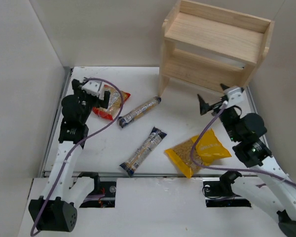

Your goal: Place and organize the pasta boxes and bags onto the shelf

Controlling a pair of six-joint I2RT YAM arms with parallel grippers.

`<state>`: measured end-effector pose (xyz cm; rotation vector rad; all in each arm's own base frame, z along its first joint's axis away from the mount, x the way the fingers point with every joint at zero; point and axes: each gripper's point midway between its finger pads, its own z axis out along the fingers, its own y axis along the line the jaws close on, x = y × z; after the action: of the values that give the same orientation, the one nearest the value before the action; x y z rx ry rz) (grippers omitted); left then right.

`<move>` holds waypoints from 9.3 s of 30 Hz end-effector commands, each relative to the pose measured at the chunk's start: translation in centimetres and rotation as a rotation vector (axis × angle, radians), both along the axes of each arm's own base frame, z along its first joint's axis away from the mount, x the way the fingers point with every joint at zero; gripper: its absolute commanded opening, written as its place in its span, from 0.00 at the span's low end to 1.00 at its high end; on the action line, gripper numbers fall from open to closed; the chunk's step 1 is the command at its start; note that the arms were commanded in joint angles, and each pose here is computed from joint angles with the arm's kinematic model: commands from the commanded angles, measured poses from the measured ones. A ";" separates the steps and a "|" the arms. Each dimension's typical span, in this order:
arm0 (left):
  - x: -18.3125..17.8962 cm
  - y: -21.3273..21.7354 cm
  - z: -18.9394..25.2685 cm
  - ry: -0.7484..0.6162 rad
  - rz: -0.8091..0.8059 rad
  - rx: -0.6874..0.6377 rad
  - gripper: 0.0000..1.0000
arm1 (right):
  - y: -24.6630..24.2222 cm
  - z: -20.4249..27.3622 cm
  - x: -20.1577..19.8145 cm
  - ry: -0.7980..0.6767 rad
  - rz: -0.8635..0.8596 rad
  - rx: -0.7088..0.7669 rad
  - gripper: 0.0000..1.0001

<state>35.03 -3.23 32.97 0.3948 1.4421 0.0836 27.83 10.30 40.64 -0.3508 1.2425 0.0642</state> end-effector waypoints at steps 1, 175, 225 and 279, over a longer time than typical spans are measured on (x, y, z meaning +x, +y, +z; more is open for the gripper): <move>-4.2 -4.8 -10.9 0.593 -0.176 -0.140 1.00 | 4.9 -1.8 -1.4 0.050 0.138 -0.113 1.00; 5.5 1.6 -35.4 1.461 -0.001 0.358 0.32 | 3.9 8.1 4.5 0.233 -0.019 0.201 1.00; -0.8 -11.6 6.0 0.219 -0.306 0.356 0.00 | 1.5 9.7 3.8 0.095 -0.092 0.239 1.00; 5.7 -32.0 32.8 -0.985 -0.509 0.348 1.00 | 2.6 6.2 2.3 0.101 -0.032 0.362 1.00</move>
<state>46.55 -39.47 57.75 1.0017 0.4142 0.1006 31.01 12.41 42.45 -0.0374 1.4118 0.2026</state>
